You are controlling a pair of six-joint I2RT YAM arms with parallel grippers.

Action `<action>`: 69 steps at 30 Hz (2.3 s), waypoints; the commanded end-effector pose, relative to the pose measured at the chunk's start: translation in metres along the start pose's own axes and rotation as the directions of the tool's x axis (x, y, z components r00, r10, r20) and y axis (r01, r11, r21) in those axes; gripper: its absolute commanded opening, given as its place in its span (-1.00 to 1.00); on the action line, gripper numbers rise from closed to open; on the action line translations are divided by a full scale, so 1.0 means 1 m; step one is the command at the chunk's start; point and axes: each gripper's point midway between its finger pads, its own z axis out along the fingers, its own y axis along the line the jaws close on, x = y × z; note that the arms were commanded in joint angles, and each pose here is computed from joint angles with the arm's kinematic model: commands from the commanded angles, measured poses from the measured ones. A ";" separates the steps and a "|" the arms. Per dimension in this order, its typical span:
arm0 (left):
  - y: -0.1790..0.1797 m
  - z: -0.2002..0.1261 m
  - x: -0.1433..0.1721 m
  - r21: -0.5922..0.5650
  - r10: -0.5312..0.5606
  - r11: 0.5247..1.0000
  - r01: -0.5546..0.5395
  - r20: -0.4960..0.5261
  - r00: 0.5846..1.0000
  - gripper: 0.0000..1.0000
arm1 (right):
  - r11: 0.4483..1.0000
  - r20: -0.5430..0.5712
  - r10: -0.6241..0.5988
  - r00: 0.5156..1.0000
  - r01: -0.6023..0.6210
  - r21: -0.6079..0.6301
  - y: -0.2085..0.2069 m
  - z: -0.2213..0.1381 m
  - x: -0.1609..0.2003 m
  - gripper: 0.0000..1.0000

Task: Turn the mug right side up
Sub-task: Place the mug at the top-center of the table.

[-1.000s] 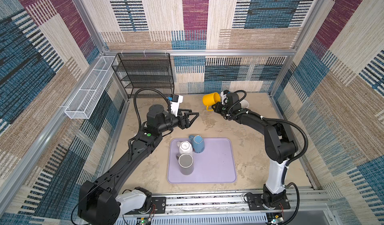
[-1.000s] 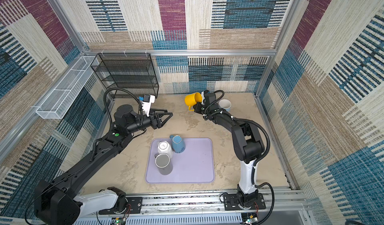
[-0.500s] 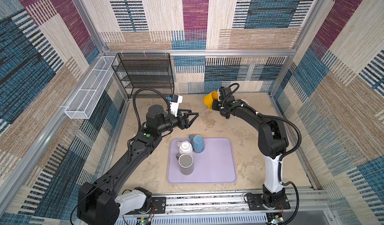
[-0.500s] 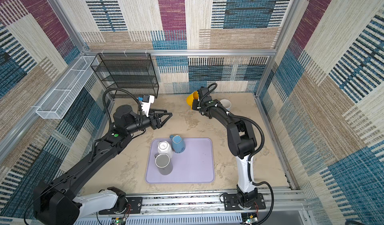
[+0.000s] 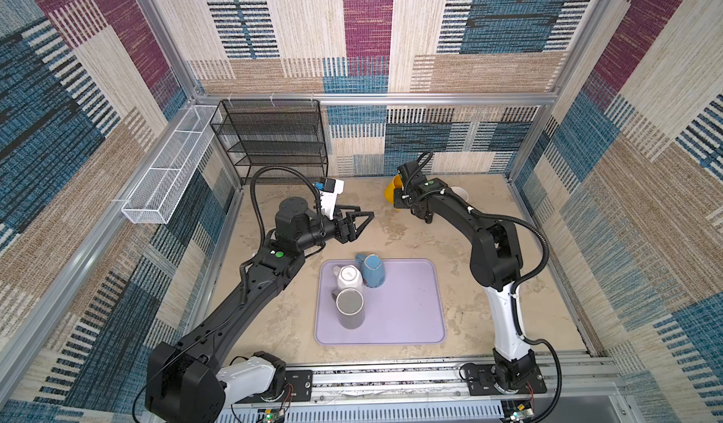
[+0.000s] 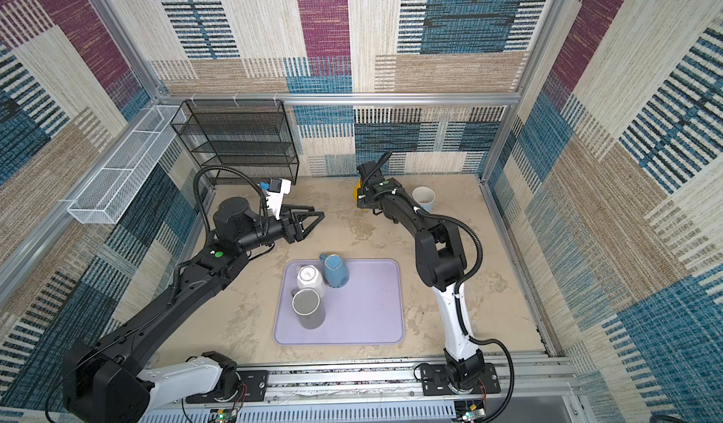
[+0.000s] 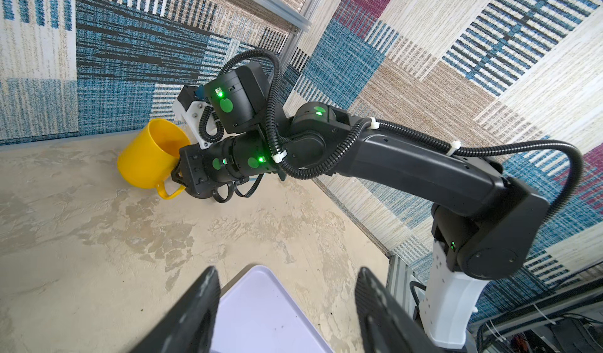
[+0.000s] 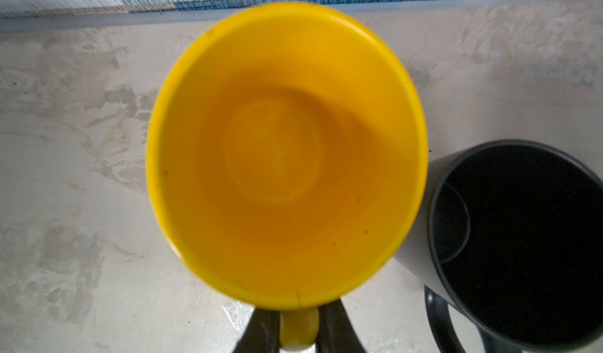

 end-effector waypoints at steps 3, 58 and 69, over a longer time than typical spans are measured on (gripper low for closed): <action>-0.001 0.000 -0.004 0.001 0.019 1.000 -0.019 0.019 1.000 0.33 | 0.997 0.011 -0.014 1.000 0.014 0.072 -0.007 0.000 -0.005 -1.00; -0.007 -0.008 -0.001 -0.001 0.027 1.000 -0.027 -0.019 0.999 0.35 | 0.985 -0.115 -0.091 0.989 0.107 0.138 0.003 0.018 0.028 -0.40; -0.003 -0.010 0.003 -0.033 0.022 0.999 -0.023 -0.042 0.999 0.36 | 0.992 -0.071 -0.088 0.994 0.094 0.087 0.010 0.000 0.017 -0.26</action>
